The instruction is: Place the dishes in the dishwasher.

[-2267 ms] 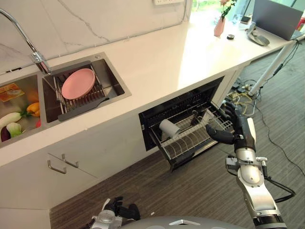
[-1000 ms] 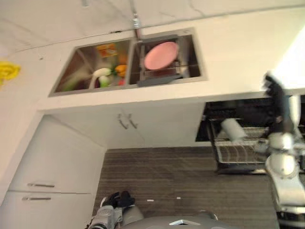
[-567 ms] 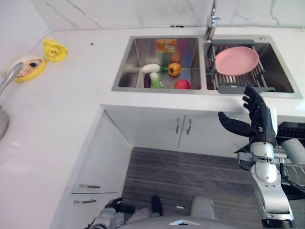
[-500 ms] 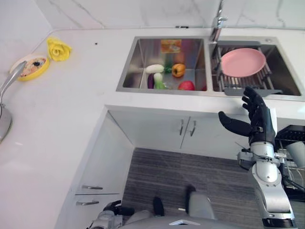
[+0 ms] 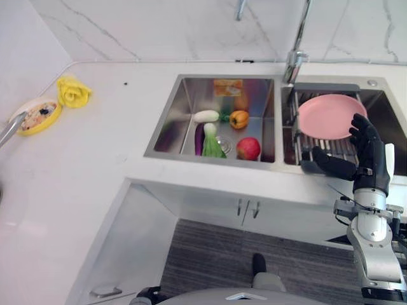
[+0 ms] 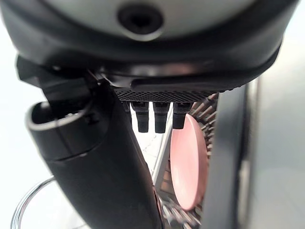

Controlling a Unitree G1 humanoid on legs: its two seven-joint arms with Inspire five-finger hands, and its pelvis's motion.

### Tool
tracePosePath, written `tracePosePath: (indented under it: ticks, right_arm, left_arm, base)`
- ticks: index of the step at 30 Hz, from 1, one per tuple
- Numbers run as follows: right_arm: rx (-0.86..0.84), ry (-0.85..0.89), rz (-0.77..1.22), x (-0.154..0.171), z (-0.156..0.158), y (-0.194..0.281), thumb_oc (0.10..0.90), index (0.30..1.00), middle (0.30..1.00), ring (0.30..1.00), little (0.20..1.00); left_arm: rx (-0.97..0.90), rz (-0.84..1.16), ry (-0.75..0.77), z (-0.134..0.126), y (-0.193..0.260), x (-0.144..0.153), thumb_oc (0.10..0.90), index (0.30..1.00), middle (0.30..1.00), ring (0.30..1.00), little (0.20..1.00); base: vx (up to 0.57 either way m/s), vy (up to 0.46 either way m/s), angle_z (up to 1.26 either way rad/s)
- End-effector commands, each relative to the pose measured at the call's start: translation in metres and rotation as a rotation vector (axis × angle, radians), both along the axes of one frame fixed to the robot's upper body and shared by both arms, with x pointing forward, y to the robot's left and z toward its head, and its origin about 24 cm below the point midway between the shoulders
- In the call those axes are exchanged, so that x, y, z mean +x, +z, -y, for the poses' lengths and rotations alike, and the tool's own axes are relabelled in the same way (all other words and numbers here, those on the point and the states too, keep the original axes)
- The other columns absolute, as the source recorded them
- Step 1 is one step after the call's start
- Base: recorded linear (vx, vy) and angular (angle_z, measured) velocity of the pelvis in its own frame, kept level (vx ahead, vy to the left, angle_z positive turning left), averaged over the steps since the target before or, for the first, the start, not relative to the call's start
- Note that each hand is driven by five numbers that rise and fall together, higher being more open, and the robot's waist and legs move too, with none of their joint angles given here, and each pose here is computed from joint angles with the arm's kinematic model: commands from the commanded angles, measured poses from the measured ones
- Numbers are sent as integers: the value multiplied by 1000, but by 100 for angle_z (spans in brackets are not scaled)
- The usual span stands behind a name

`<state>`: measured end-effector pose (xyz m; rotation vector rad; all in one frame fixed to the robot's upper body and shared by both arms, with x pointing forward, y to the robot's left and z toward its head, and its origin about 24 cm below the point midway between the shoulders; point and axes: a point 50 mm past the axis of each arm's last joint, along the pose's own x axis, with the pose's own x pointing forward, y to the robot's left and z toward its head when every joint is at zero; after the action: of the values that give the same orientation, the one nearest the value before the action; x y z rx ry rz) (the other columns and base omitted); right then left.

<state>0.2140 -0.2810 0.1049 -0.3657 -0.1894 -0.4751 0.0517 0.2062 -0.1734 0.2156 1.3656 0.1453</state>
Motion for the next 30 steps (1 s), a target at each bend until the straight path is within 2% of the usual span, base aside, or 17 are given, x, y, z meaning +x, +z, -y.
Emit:
tracePosePath:
  ticks: [1, 8, 10, 14, 20, 24, 25, 30]
  right_arm:
    - [-155, 43, 278, 3, -9, 58, 800, 900, 900, 900, 900]
    - [-226, 59, 273, 8, -13, 64, 800, 900, 900, 900, 900]
    - [-240, 95, 290, 12, -19, 69, 800, 900, 900, 900, 900]
    - [-219, 128, 283, 13, -23, 66, 800, 900, 900, 900, 900]
    - [-207, 172, 292, 16, -30, 69, 800, 900, 900, 900, 900]
    - [-201, 179, 287, 18, -32, 68, 800, 900, 900, 900, 900]
    - [-199, 147, 270, 14, -28, 62, 800, 900, 900, 900, 900]
    - [-220, 147, 242, 12, -28, 58, 800, 900, 900, 900, 900]
  left_arm:
    - [4, -24, -37, -1, -1, 1, 800, 900, 900, 900, 900]
    - [34, 17, -53, -8, 3, 16, 800, 900, 900, 900, 900]
    - [79, 38, -32, -21, 7, 21, 800, 900, 900, 900, 900]
    - [97, 43, 24, -29, 8, 19, 800, 900, 900, 900, 900]
    - [73, 11, 20, -16, 4, 13, 800, 900, 900, 900, 900]
    - [53, 1, 20, -11, 2, 7, 800, 900, 900, 900, 900]
    - [41, -38, -23, -5, 0, -2, 800, 900, 900, 900, 900]
    - [41, -66, -58, -5, -1, -9, 800, 900, 900, 900, 900]
  base:
    - [7, -9, -16]
    - [-46, -42, -19]
    - [-3, -329, 46]
    - [55, -418, -22]
    - [-19, -222, 8]
    - [12, -4, -4]
    - [90, 30, -41]
    - [64, 52, -8]
